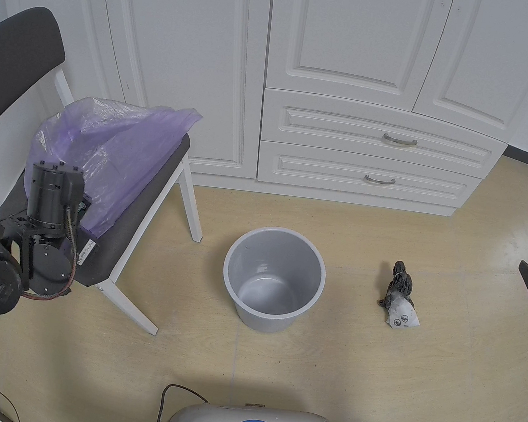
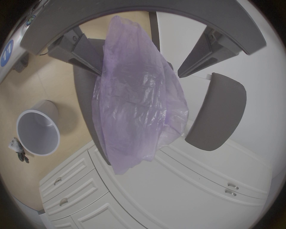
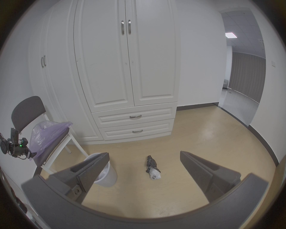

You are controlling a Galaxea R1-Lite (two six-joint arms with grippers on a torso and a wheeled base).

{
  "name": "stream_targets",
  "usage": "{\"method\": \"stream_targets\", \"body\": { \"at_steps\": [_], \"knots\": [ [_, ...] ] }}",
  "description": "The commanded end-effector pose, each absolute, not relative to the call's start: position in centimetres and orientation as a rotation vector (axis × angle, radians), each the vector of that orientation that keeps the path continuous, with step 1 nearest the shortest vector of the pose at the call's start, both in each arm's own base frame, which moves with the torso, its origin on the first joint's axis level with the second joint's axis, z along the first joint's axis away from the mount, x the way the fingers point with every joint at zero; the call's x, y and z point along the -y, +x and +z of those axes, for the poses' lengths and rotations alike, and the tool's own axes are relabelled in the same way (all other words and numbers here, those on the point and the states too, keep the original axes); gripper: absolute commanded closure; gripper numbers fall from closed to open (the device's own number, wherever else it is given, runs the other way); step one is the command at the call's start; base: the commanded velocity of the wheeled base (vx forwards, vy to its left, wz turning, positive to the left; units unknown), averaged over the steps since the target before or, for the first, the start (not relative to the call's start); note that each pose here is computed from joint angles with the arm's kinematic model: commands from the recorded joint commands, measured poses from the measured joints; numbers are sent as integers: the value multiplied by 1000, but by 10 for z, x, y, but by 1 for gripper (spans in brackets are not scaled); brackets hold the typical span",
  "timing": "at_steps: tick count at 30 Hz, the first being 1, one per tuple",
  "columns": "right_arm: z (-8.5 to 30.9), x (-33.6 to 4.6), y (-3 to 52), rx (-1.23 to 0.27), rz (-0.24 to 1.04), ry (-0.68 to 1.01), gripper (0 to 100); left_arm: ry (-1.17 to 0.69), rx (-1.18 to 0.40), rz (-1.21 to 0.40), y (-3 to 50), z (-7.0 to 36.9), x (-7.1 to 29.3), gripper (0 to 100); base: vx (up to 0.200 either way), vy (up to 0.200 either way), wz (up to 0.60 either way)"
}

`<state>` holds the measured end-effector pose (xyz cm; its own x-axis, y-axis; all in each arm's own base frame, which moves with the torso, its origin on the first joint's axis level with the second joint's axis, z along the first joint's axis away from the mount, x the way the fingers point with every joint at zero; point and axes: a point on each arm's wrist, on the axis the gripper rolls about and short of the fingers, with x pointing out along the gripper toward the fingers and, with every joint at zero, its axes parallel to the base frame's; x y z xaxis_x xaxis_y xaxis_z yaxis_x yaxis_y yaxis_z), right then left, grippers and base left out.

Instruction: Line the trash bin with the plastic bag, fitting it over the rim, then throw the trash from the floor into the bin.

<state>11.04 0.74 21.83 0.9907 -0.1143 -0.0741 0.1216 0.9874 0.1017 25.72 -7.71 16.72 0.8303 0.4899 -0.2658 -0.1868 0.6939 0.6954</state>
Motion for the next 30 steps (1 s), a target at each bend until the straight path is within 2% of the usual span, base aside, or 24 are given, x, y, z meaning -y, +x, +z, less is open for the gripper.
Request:
{"method": "stream_targets", "body": {
  "at_steps": [1,10,15,20,30],
  "knots": [
    [221,-6,105,-41,-122,96,0,690,-408,462,239,193,55,0,0,0,0],
    [220,-7,103,-43,-107,59,0,692,-426,529,229,196,35,0,0,0,0],
    [219,-7,100,-44,-102,44,0,688,-428,509,229,193,36,0,0,0,0],
    [218,-7,101,-48,-98,33,0,658,-369,417,236,191,40,0,0,0,0],
    [217,-8,102,-54,-96,30,0,664,-372,405,247,176,45,0,0,0,0]
  ]
}}
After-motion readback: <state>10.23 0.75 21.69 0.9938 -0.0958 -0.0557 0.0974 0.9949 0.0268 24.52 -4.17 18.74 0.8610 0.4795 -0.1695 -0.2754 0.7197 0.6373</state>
